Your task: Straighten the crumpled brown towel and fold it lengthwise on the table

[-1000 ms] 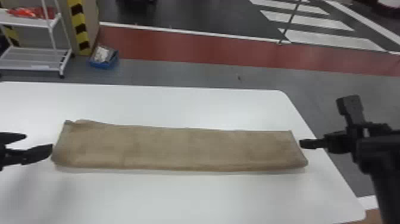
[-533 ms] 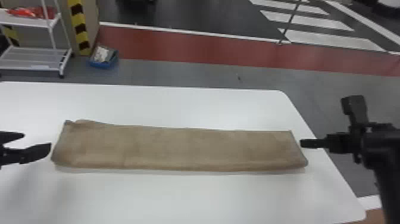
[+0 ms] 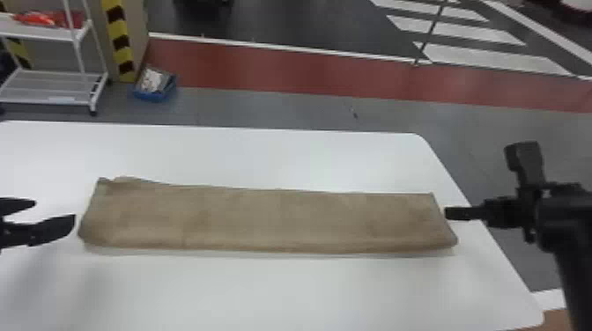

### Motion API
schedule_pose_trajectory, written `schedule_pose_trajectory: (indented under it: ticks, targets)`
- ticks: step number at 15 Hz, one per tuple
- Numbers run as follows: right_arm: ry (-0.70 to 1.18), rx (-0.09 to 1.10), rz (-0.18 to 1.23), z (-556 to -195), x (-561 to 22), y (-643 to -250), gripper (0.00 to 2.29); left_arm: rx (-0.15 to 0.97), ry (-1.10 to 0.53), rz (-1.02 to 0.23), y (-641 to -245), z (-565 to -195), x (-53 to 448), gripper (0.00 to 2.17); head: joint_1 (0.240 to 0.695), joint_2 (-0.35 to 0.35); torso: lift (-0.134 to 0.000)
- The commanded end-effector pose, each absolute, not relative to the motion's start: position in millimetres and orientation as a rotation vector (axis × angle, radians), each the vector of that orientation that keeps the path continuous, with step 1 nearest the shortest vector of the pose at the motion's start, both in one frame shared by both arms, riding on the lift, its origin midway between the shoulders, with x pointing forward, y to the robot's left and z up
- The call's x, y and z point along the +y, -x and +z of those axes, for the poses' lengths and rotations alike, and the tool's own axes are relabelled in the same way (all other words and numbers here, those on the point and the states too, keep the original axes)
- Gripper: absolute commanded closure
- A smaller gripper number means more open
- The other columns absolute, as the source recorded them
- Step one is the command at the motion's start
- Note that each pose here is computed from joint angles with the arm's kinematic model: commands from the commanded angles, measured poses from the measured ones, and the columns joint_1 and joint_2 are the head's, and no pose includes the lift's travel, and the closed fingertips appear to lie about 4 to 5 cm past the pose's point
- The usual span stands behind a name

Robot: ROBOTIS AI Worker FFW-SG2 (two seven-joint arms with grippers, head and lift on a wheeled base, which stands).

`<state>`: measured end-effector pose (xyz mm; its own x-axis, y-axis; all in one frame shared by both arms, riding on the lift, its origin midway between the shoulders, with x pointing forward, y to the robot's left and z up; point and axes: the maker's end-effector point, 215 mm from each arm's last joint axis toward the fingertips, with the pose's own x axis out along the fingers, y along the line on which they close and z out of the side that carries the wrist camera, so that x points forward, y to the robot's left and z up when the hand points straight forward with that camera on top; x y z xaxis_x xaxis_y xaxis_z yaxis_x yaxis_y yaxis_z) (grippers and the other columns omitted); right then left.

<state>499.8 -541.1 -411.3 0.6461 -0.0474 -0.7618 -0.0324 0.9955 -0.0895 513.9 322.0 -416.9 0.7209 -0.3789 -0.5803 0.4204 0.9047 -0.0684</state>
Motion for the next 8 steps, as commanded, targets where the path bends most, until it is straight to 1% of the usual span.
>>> schedule_pose_trajectory:
  ticks: [1,8]
  targets:
    - [0.096,0.866,-0.006,-412.2,-540.9,-499.3,0.08,0.628,-0.069,-0.441,-512.3,-417.3,322.6,0.19,0.695,-0.235,-0.12]
    - [0.085,0.873,-0.005,-415.7,-538.6,-496.8,0.08,0.633,-0.068,-0.437,-509.8,-418.3,326.7,0.19,0.695,-0.231,-0.12]
